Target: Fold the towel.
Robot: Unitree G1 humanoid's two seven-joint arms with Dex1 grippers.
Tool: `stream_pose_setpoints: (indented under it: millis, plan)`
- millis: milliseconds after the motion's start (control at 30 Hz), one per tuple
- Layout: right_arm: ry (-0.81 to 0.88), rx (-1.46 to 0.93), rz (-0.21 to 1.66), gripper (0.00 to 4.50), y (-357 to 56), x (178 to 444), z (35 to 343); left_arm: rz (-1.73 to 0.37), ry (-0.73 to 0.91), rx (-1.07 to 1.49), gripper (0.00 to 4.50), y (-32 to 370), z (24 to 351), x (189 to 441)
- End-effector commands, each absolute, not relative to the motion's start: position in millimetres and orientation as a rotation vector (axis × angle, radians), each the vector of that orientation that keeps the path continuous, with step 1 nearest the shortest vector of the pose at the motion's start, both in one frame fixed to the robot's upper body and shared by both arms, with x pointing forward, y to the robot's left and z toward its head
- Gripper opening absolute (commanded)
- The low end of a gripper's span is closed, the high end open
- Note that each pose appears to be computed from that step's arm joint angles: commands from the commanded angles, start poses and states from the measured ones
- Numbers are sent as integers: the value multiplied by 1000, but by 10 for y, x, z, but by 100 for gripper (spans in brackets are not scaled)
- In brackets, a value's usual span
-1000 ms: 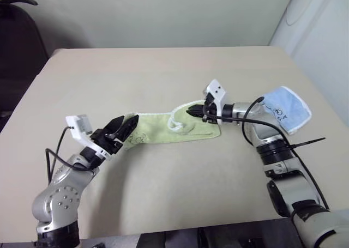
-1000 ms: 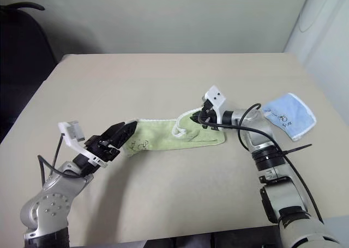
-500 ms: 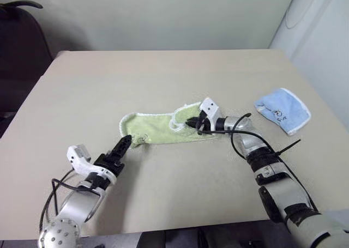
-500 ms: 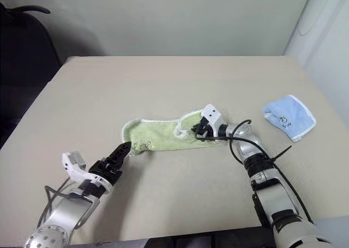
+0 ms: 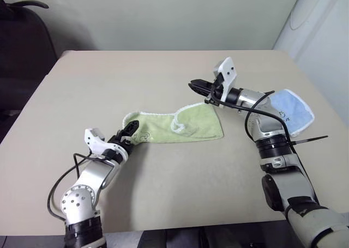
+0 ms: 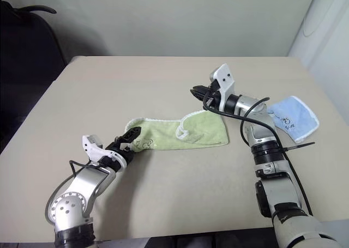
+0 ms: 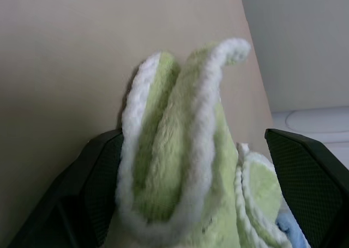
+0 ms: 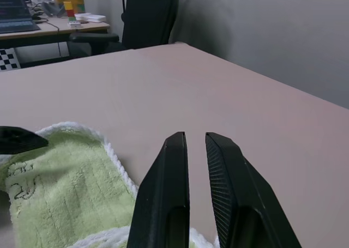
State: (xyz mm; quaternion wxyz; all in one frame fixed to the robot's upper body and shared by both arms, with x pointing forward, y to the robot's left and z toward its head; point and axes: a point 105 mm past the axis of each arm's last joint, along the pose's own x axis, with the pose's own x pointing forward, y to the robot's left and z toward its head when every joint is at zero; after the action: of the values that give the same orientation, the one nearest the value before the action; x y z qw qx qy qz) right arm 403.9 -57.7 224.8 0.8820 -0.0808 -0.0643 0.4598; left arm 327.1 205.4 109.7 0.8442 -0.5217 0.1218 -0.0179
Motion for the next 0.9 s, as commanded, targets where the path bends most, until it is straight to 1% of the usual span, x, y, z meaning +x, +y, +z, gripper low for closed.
stream_pose_setpoints:
  millis: [33, 67, 233, 367, 400, 533, 633, 700, 767, 833, 900]
  plan:
    - [-208, -150, 939, 60, -595, 4001, 2438, 26, 325, -1072, 397, 2114, 885, 3325]
    - [-209, -148, 937, 60, -598, 3998, 2437, 22, 318, -1068, 379, 2119, 901, 3337]
    - [-207, -139, 922, 60, -621, 3997, 2425, 2, 280, -1039, 194, 2149, 986, 3333]
    - [-203, -133, 915, 60, -629, 4004, 2408, -28, 221, -1007, 42, 2183, 1116, 3310]
    - [-202, -131, 913, 60, -634, 4006, 2401, -53, 189, -987, 10, 2179, 1198, 3305]
    - [-200, -120, 892, 60, -677, 4030, 2395, -163, 94, -874, 4, 2099, 1534, 3298]
    - [-204, -107, 847, 60, -788, 4078, 2424, -282, 28, -771, 4, 1960, 1879, 3340]
    - [-205, -102, 807, 60, -892, 4114, 2438, -380, 4, -680, 4, 1789, 2095, 3382]
    - [-204, -101, 761, 60, -1000, 4154, 2443, -494, 7, -552, 4, 1533, 2249, 3427]
    - [-204, -101, 722, 60, -1094, 4182, 2447, -603, 33, -428, 4, 1242, 2322, 3460]
    - [-209, -102, 681, 60, -1175, 4214, 2464, -685, 80, -316, 4, 984, 2306, 3506]
